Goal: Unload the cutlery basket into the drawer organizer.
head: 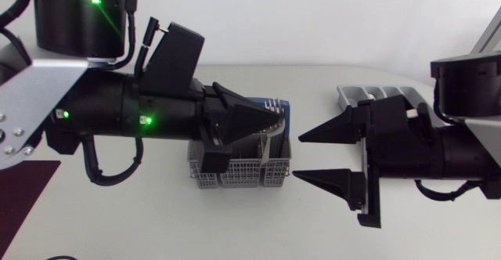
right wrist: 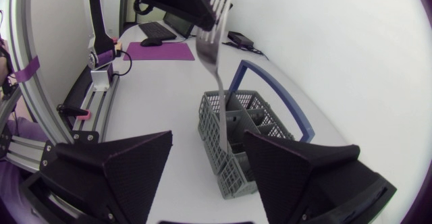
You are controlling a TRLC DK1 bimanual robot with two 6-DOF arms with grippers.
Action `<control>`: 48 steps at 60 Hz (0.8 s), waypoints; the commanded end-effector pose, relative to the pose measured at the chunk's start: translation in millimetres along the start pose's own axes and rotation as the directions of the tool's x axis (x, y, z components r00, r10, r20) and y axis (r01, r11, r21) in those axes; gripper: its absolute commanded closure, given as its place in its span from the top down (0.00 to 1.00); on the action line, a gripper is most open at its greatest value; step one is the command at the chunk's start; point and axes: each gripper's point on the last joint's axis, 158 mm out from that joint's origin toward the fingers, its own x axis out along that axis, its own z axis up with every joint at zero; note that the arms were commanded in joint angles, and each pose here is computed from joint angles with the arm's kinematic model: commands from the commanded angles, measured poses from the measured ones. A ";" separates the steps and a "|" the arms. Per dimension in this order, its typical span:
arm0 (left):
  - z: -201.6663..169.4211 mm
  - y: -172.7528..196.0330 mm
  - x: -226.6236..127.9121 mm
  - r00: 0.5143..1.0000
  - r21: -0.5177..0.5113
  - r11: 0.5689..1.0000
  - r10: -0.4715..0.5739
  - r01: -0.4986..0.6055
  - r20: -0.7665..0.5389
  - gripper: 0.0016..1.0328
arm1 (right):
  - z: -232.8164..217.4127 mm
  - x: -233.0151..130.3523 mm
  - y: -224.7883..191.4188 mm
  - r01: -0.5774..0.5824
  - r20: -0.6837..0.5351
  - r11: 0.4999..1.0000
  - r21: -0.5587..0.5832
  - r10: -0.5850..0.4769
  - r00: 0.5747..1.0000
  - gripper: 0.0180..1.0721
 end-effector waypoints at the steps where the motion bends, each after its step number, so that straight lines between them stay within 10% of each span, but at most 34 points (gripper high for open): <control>1: 21.8 -8.6 -6.7 0.999 -0.019 0.999 -0.038 0.039 0.039 0.03 | 3.7 9.2 -4.7 -0.015 -0.004 1.000 0.020 0.015 1.000 0.65; 48: 16.3 -11.9 -8.6 0.990 -0.120 0.983 -0.138 0.139 0.011 0.03 | 8.3 35.3 14.1 -0.159 -0.042 0.987 -0.031 0.157 0.987 0.05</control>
